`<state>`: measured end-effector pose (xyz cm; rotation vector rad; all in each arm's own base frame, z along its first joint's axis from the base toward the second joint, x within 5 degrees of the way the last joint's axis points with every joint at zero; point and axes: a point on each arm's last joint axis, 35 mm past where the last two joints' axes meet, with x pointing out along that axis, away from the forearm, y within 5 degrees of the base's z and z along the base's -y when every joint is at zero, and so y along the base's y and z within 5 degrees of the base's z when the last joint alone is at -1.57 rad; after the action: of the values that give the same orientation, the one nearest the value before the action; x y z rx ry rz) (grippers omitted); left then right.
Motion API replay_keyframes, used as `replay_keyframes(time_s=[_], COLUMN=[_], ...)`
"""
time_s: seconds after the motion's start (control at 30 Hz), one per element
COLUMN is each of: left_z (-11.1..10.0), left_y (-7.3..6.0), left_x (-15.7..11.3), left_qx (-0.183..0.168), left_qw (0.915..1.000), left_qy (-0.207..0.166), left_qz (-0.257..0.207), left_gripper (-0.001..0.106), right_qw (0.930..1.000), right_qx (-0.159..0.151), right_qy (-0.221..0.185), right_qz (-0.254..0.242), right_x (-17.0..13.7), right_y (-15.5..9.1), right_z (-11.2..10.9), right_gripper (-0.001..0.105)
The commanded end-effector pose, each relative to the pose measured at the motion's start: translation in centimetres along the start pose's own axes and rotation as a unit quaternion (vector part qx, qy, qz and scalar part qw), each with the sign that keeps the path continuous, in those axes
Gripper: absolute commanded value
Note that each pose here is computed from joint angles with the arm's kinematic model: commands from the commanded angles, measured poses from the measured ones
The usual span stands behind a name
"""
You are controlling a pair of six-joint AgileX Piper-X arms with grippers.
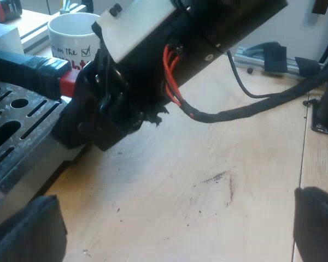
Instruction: Grind coffee beans and then tamp
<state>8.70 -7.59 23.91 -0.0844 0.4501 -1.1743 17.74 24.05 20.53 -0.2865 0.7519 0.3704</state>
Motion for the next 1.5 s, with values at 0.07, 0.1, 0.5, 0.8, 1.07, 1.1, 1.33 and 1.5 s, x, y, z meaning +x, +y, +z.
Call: replay_keyframes(time_s=[0.07, 0.1, 0.5, 0.8, 1.07, 1.1, 1.33, 1.5], left_z=[0.3, 0.3, 0.3, 0.3, 0.3, 0.3, 0.3, 0.5], left_y=[-0.2, -0.2, -0.2, -0.2, -0.2, -0.2, -0.2, -0.2], left_x=[0.0, 0.0, 0.0, 0.0, 0.0, 0.0, 0.0, -0.1], left_qx=[0.003, 0.003, 0.003, 0.003, 0.002, 0.002, 0.002, 0.002], left_qw=[0.9999, 0.9999, 0.9999, 0.9999, 0.9999, 0.9999, 0.9999, 0.9999], left_qy=[-0.006, -0.007, -0.007, -0.007, -0.006, -0.006, -0.006, -0.006], left_qz=[-0.009, -0.009, -0.009, -0.009, -0.009, -0.009, -0.009, -0.009], left_gripper=[0.086, 0.086, 0.086, 0.086, 0.086, 0.086, 0.086, 0.086], right_qw=[0.9998, 0.9998, 0.999, 0.995, 0.991, 0.9905, 0.9895, 0.9907], right_qx=[-0.007, -0.007, -0.005, -0.024, -0.032, -0.031, -0.041, -0.051], right_qy=[-0.009, -0.009, -0.041, -0.082, -0.097, -0.099, -0.106, -0.092], right_qz=[0.015, 0.015, -0.019, -0.051, -0.087, -0.091, -0.09, -0.087], right_x=[-0.1, -0.1, -1.3, -3.4, -4.8, -5.0, -6.6, -7.7], right_y=[0.2, 0.2, 0.1, 1.8, 2.9, 2.9, 2.8, 2.3], right_z=[0.4, 0.4, 0.9, 0.5, -0.7, -0.9, -2.1, -3.0], right_gripper=[0.0, 0.0, 0.0, 0.0, 0.0, 0.0, 0.0, 0.0])
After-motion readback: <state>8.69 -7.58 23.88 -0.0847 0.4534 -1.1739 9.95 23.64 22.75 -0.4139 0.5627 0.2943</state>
